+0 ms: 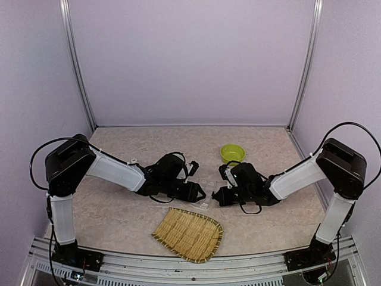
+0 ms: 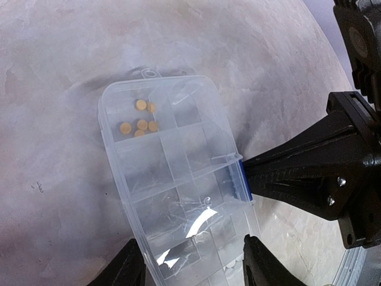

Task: Sort the pills into containers
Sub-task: Close the lid of the pill container.

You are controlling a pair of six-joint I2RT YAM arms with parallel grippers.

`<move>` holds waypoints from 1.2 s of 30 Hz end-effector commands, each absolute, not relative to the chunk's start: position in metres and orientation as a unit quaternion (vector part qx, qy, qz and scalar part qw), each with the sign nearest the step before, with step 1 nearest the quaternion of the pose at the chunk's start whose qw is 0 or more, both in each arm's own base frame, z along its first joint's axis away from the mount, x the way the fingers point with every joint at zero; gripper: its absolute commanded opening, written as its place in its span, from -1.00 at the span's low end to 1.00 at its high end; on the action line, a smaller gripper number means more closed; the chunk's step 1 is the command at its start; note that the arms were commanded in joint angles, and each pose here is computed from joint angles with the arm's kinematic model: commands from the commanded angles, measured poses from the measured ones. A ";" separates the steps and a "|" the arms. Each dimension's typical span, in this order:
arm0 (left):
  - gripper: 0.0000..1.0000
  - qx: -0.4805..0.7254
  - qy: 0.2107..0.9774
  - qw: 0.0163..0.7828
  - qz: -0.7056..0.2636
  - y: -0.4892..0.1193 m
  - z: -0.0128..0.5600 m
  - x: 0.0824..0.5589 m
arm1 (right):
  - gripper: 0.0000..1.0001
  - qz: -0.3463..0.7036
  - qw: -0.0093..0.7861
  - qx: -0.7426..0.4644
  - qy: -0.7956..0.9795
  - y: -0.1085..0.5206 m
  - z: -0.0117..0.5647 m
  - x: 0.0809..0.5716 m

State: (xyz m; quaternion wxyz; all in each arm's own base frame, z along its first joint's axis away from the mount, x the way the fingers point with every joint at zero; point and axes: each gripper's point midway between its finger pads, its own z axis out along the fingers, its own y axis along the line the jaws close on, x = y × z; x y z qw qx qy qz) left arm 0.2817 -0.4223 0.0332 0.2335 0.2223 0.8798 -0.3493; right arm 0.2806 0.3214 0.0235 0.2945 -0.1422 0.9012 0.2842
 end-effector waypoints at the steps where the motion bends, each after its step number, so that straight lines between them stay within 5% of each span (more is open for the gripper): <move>1: 0.10 0.229 0.877 0.231 -0.355 -0.426 0.030 0.281 | -1.00 0.286 0.286 -0.145 0.903 0.325 0.019 0.281; 25: 0.11 0.229 0.877 0.237 -0.349 -0.422 0.032 0.282 | -0.95 0.284 0.286 -0.144 0.904 0.322 0.022 0.280; 31: 0.46 0.221 0.880 0.251 -0.336 -0.415 0.039 0.290 | -0.50 0.255 0.305 -0.144 0.906 0.301 0.035 0.275; 36: 0.77 0.218 0.883 0.260 -0.323 -0.412 0.045 0.293 | -0.33 0.232 0.318 -0.139 0.909 0.283 0.041 0.271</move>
